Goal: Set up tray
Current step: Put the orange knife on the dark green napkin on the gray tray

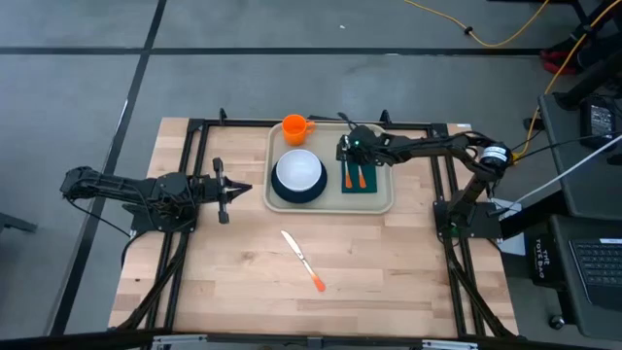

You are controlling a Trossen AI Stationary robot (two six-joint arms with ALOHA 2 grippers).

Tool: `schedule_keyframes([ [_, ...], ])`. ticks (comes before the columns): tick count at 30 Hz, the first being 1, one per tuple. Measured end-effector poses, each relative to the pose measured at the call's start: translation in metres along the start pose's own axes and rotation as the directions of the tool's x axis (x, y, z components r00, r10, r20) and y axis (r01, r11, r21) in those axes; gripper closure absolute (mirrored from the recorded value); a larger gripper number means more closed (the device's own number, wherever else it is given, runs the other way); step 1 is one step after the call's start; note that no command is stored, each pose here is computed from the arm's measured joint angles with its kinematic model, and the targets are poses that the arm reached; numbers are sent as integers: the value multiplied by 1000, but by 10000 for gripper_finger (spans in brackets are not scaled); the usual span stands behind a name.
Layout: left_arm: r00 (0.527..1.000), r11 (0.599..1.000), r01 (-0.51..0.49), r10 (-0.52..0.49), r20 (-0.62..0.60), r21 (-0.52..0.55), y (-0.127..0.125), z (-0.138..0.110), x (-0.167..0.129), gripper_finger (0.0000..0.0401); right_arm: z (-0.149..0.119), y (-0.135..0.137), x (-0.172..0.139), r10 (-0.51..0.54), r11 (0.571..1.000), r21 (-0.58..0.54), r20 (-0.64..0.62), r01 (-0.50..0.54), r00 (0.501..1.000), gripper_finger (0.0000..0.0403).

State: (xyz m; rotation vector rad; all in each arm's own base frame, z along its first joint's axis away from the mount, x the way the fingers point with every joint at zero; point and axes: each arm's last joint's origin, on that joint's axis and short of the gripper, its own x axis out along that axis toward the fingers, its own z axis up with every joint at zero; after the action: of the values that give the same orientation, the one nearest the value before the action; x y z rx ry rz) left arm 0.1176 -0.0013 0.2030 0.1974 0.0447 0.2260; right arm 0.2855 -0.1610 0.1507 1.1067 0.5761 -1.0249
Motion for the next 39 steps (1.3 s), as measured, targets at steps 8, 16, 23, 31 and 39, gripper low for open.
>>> schedule_keyframes([
  [8,1000,1000,0,0,0,0,0,0,0,395,5,6,-14,39,992,-120,51,-32,998,392],
  [16,1000,1000,0,0,0,2,0,0,0,395,-6,16,-17,23,950,-310,138,21,990,392],
  [23,1000,1000,0,0,0,3,0,0,0,396,-13,46,-31,82,875,-484,178,14,981,392],
  [31,1000,1000,0,0,0,3,0,0,0,399,-39,88,-59,161,734,-679,187,9,969,392],
  [39,1000,1000,0,0,0,3,0,0,0,396,-96,101,-79,181,638,-769,203,42,962,392],
])
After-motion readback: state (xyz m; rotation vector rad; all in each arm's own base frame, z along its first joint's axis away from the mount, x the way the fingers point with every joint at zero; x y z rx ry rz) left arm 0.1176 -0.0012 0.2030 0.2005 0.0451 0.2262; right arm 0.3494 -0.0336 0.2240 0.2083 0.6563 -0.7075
